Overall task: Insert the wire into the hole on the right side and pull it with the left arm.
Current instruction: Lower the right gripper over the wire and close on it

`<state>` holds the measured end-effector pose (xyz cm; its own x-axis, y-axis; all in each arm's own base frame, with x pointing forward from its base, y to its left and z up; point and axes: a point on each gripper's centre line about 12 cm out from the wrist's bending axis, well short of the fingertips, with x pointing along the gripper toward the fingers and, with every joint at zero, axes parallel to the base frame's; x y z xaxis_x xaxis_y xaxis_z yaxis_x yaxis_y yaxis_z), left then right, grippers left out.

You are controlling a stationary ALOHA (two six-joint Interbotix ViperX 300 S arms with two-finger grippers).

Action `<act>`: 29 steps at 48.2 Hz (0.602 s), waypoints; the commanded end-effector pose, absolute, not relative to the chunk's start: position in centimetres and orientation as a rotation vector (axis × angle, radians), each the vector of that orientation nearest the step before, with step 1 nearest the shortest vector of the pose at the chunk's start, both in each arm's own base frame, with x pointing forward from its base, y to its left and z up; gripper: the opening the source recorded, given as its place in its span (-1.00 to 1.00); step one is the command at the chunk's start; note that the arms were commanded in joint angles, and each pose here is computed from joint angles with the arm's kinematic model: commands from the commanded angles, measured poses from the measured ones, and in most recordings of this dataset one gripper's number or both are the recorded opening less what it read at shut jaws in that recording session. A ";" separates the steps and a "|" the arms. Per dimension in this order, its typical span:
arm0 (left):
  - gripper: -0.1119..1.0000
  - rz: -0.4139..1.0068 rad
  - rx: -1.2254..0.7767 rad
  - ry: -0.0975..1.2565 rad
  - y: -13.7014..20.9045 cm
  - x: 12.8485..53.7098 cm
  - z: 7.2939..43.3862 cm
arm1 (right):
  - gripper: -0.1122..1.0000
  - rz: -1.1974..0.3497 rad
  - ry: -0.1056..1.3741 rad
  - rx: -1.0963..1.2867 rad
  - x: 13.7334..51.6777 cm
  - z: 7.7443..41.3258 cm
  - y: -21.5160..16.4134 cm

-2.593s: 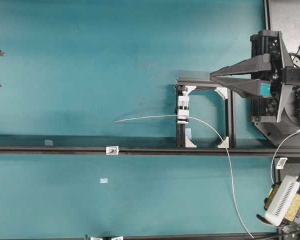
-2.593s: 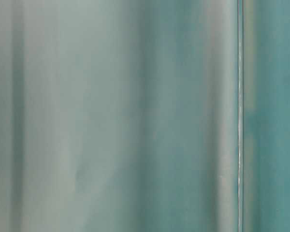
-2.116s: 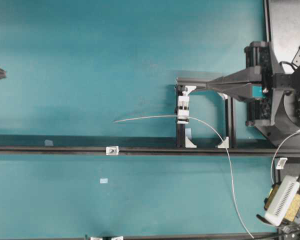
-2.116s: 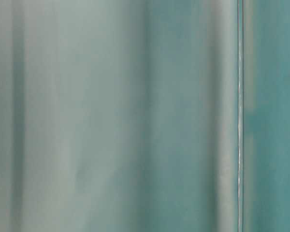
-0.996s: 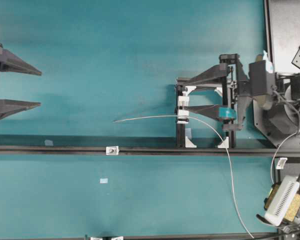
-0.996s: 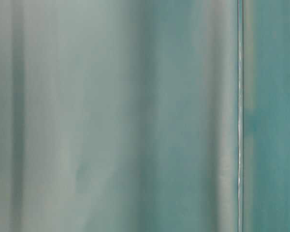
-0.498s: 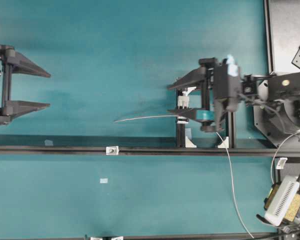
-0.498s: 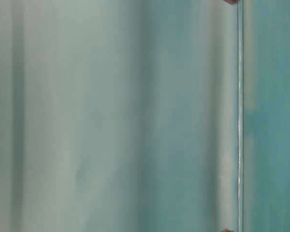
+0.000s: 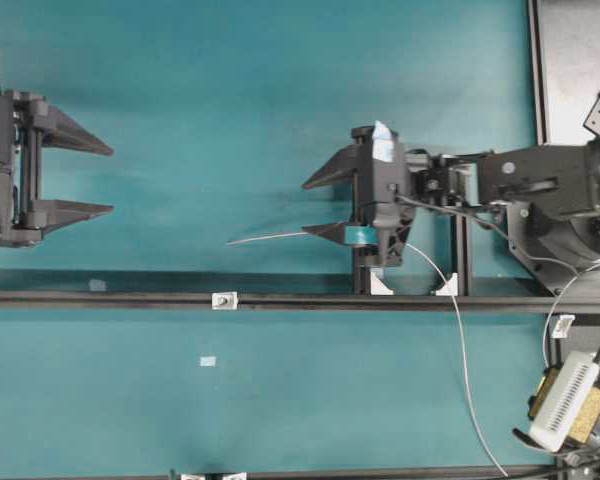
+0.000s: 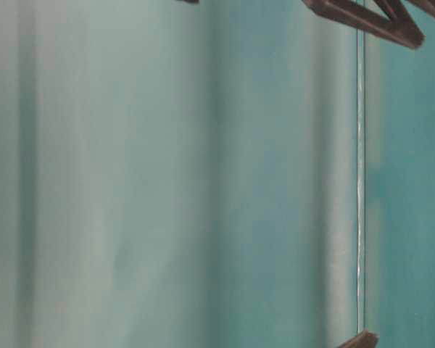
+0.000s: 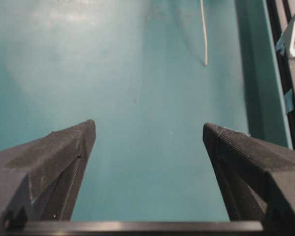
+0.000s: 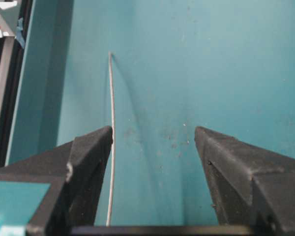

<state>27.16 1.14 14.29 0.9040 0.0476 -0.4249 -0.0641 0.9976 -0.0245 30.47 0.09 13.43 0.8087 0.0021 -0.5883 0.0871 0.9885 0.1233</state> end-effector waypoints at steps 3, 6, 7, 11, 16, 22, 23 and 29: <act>0.61 0.070 -0.043 0.432 1.5 27.9 14.4 | 0.54 -0.042 0.614 0.148 31.7 13.7 0.2; 0.61 0.074 -0.044 0.441 1.6 28.0 14.2 | 0.54 -0.040 0.621 0.147 32.0 13.5 0.3; 0.61 0.076 -0.045 0.442 1.7 28.0 14.1 | 0.54 -0.038 0.625 0.146 32.1 13.3 0.3; 0.61 0.084 -0.046 0.453 1.9 28.1 13.8 | 0.54 -0.036 0.635 0.145 32.5 13.0 0.4; 0.61 0.088 -0.048 0.459 2.0 28.3 13.6 | 0.54 -0.028 0.643 0.143 32.8 12.7 0.8; 0.61 0.088 -0.048 0.464 2.0 28.5 13.5 | 0.54 -0.017 0.648 0.139 33.2 12.5 1.2; 0.61 0.088 -0.048 0.464 2.0 28.5 13.5 | 0.54 -0.015 0.647 0.139 33.2 12.5 1.2; 0.61 0.088 -0.046 0.464 2.0 28.7 13.5 | 0.54 -0.013 0.655 0.138 33.5 12.2 1.3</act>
